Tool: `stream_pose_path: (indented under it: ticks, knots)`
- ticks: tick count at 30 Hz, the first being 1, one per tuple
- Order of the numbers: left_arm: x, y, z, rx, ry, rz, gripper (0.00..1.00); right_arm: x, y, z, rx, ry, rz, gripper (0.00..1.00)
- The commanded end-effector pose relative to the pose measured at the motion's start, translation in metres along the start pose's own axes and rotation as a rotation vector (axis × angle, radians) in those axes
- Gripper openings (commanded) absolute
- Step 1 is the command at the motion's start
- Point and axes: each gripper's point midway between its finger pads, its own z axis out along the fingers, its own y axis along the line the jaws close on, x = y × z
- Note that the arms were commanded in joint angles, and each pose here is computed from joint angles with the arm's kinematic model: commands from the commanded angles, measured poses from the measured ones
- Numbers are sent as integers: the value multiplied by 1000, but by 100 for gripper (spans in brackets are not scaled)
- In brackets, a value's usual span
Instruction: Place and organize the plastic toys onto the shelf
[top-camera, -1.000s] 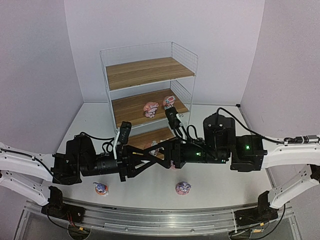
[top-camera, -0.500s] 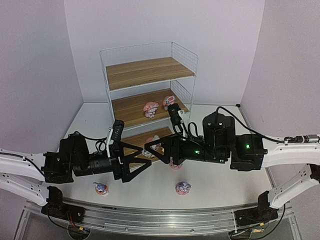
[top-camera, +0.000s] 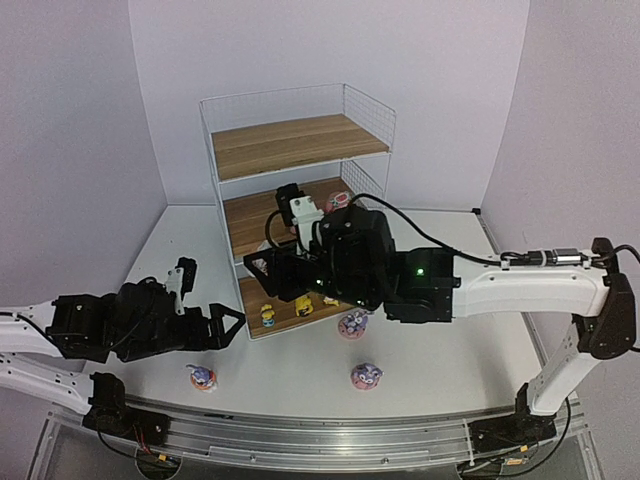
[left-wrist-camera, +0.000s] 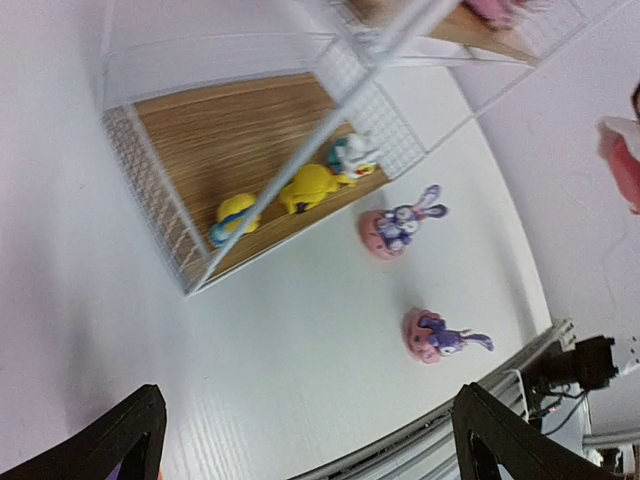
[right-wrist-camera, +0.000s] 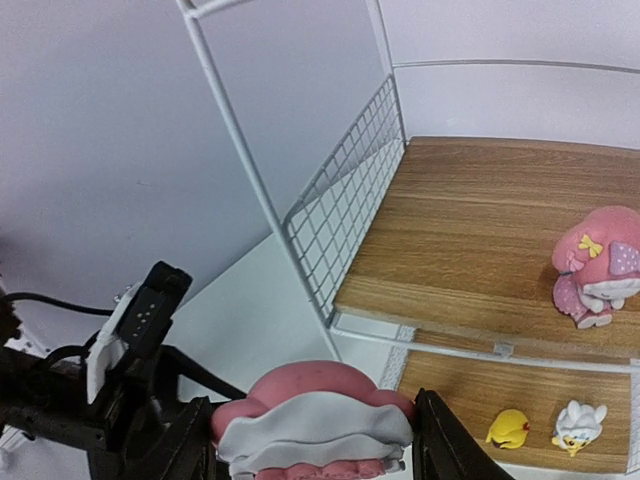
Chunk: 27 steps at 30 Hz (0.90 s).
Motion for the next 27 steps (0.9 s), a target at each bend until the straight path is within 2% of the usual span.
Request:
stream_pose_path:
  ticks: [1, 5, 10, 21, 27]
  knots:
    - [-5, 31, -6, -202, -18, -107, 99, -36, -8, 12, 121, -113, -66, 20]
    - [-6, 37, -6, -266, -22, -102, 99, -43, -17, 23, 207, -143, -99, 20]
    - [-10, 34, -8, -237, -40, -113, 100, -43, -23, 34, 275, -158, -130, 20]
    - [-13, 37, -19, -164, -62, -162, 100, -47, -33, 48, 343, -170, -169, 20]
    - [-12, 35, -16, -165, -62, -155, 100, -51, -40, 54, 317, -167, -133, 20]
